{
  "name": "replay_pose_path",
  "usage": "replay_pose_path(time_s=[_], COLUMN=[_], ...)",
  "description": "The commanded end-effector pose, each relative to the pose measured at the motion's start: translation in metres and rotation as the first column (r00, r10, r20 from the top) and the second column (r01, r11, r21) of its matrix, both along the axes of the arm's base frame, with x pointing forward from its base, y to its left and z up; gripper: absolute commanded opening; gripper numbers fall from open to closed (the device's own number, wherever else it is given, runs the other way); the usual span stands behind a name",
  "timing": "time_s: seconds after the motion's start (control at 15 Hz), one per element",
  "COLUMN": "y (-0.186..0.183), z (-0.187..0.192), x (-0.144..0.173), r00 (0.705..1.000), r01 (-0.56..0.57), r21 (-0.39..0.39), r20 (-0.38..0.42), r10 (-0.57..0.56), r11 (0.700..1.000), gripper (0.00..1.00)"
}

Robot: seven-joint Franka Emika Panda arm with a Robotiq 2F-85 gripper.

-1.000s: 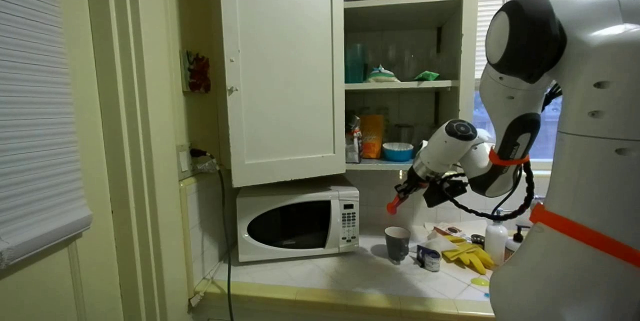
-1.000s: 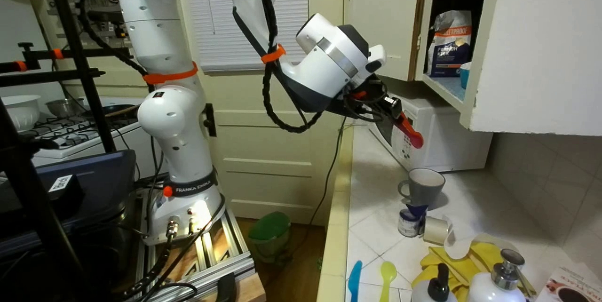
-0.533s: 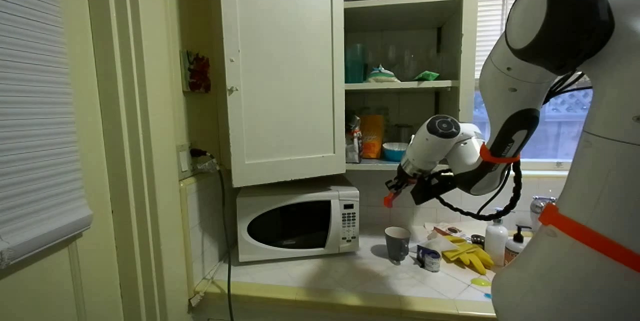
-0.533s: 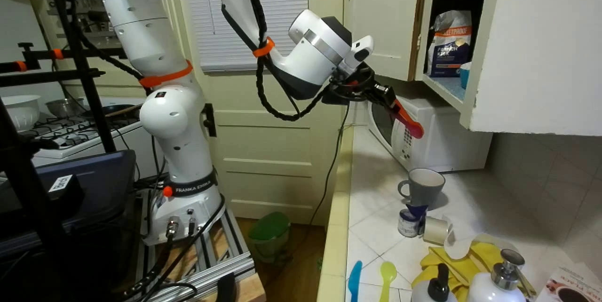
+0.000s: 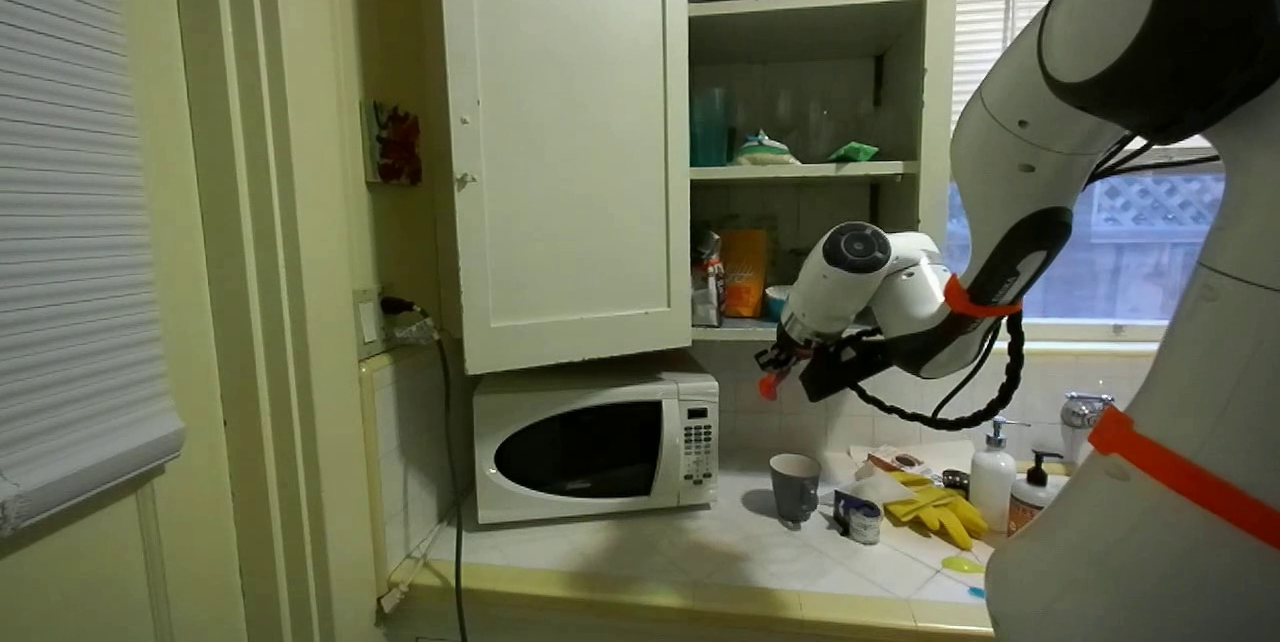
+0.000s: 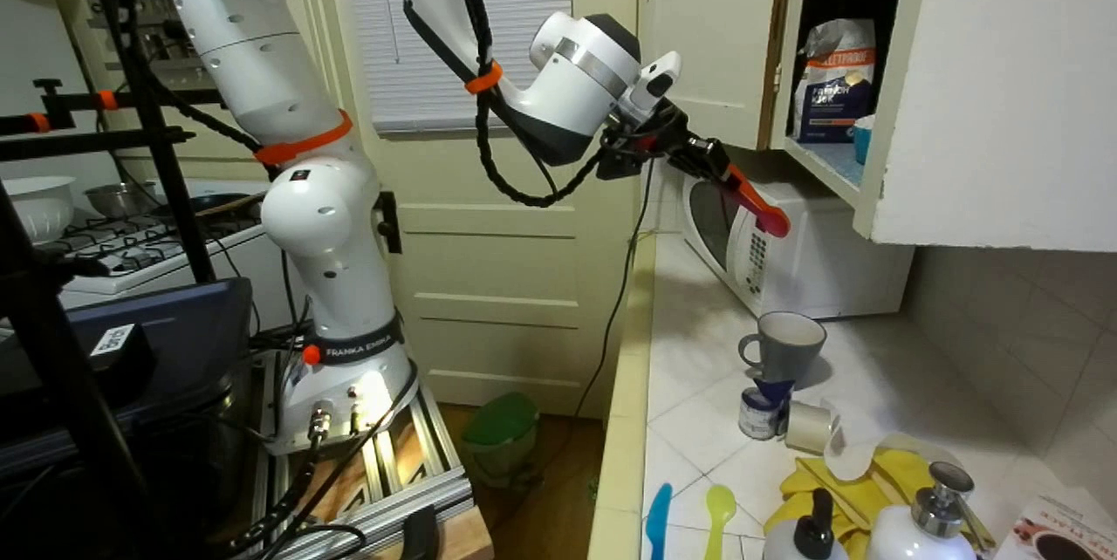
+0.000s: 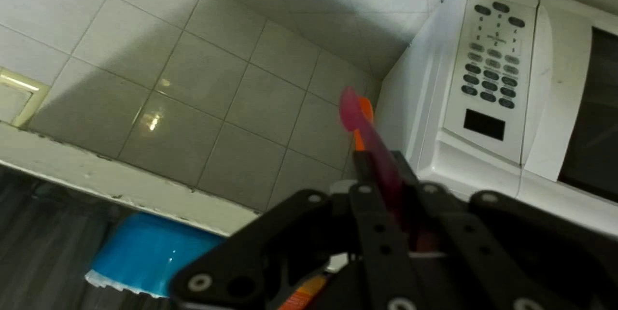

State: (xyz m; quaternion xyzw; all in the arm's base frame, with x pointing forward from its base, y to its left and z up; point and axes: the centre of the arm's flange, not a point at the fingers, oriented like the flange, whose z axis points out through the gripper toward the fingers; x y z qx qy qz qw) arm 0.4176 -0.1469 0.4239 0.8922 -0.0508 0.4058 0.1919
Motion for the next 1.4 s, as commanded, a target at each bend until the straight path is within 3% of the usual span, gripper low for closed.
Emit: replay_pose_path(time_s=[0.0,0.47,0.73,1.33], y=[0.011,0.012,0.017,0.041], z=[-0.002,0.025,0.044,0.053], x=[-0.006,-0.008,-0.014,-0.004], r00=[0.999,0.993,0.99,0.965], r01=[0.05,0.098,0.111,0.177], r21=[-0.036,-0.054,-0.016,-0.011], r20=[0.021,0.072,0.093,0.196], r10=[-0.049,-0.094,-0.109,-0.172], r11=[0.998,0.994,0.994,0.984], gripper=[0.03,0.03,0.03,0.03])
